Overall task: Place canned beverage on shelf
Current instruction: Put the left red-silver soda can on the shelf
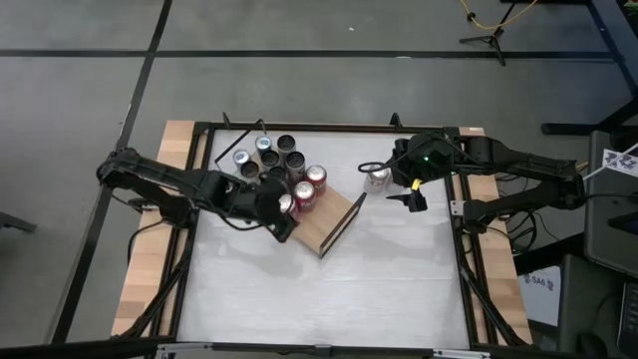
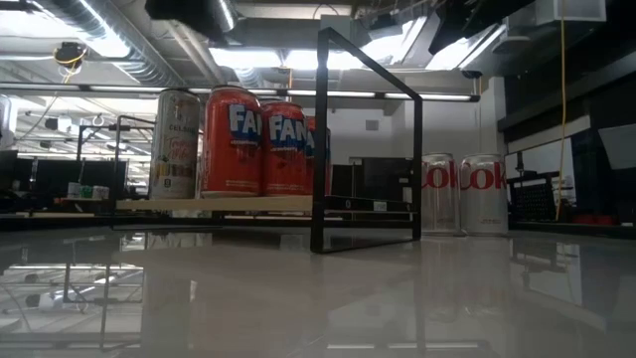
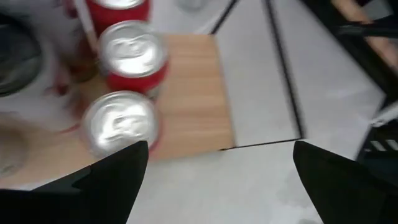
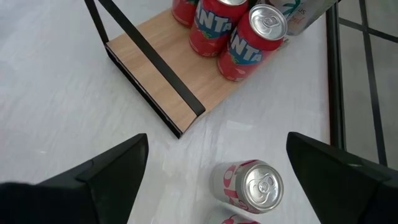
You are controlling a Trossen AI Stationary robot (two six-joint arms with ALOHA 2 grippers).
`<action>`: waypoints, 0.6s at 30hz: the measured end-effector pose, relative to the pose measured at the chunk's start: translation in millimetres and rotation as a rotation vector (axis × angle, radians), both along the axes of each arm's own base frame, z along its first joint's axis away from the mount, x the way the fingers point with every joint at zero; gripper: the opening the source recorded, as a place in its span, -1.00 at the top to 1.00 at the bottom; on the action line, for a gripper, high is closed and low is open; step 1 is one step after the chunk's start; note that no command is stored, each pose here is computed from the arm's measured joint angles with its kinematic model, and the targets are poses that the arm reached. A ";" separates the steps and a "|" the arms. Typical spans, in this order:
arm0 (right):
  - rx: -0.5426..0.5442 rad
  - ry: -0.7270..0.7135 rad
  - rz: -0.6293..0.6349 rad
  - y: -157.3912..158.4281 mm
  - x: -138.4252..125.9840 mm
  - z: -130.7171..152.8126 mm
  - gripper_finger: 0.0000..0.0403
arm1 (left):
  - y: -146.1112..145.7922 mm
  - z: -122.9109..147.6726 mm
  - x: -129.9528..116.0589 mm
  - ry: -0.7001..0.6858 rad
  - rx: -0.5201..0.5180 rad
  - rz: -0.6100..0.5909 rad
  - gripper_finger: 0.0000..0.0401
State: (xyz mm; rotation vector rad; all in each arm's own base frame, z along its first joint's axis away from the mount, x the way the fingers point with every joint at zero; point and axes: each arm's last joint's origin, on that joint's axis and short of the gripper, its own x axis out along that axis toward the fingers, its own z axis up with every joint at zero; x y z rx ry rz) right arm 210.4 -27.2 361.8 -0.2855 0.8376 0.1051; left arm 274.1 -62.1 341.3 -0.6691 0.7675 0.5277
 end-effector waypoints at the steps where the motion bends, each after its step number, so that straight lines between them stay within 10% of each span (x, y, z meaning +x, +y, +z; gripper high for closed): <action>1: 0.000 0.000 0.000 0.0 0.0 0.0 -0.88 | -3.1 1.2 1.0 -0.020 0.002 -0.012 -0.96; 18: -0.007 -0.052 0.000 -0.5 3.7 3.5 -0.88 | -22.8 24.4 17.8 -0.289 0.239 -0.243 -0.96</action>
